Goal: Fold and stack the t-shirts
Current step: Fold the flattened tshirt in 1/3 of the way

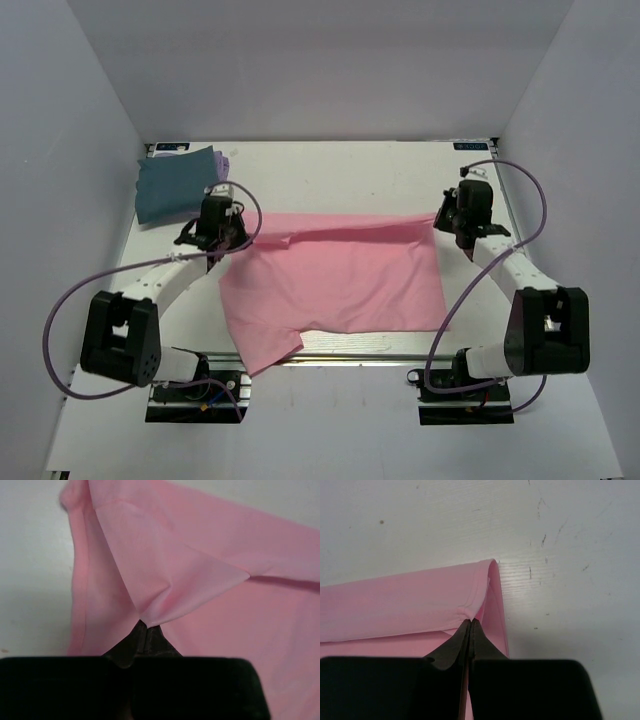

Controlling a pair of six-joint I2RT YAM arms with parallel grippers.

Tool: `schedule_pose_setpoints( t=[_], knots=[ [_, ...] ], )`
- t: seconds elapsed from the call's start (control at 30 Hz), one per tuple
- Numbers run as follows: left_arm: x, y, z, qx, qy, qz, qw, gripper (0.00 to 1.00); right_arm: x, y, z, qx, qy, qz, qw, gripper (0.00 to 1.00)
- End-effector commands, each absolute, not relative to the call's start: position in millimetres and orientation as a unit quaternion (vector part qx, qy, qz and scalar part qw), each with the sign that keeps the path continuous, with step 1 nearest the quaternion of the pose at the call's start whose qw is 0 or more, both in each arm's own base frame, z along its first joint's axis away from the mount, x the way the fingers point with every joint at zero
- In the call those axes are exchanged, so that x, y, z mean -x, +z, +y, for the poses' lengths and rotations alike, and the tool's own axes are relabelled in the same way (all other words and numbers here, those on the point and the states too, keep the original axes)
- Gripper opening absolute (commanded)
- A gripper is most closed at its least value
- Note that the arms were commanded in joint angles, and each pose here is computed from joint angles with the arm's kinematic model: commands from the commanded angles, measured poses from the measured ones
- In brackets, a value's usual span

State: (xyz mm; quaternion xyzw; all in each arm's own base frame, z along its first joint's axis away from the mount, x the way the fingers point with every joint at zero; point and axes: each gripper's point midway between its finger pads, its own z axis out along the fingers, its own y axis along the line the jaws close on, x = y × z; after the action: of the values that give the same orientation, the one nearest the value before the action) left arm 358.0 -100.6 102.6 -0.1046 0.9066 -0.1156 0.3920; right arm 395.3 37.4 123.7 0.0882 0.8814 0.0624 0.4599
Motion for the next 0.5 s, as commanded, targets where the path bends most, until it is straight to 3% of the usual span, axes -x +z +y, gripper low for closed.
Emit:
schedule_pose_setpoints(
  t=[0.0, 0.27, 0.3, 0.33, 0.37, 0.4, 0.43, 0.47],
  knots=[
    [-328, 100, -125, 0.097, -0.199, 0.900, 0.375, 0.00, -387, 127, 31, -0.102, 0.056, 0.873, 0.474, 0.00],
    [-289, 61, -117, 0.100, -0.178, 0.926, 0.316, 0.00, -355, 78, 27, -0.130, 0.049, 0.898, 0.418, 0.00],
    [-285, 60, -119, 0.098, -0.183, 0.928, 0.309, 0.04, -352, 71, 26, -0.133, 0.045, 0.902, 0.408, 0.00],
    [-281, 57, -120, 0.096, -0.187, 0.930, 0.302, 0.16, -346, 64, 26, -0.132, 0.041, 0.909, 0.394, 0.06],
    [-281, 60, -123, 0.093, -0.195, 0.928, 0.303, 0.23, -345, 65, 27, -0.134, 0.044, 0.910, 0.391, 0.25],
    [-275, 62, -125, 0.089, -0.203, 0.928, 0.300, 0.32, -344, 64, 27, -0.132, 0.042, 0.911, 0.388, 0.36],
    [-272, 65, -126, 0.087, -0.208, 0.927, 0.299, 0.56, -342, 66, 28, -0.130, 0.045, 0.913, 0.385, 0.43],
    [-273, 72, -126, 0.087, -0.209, 0.925, 0.304, 0.70, -342, 68, 29, -0.129, 0.047, 0.913, 0.385, 0.51]
  ],
)
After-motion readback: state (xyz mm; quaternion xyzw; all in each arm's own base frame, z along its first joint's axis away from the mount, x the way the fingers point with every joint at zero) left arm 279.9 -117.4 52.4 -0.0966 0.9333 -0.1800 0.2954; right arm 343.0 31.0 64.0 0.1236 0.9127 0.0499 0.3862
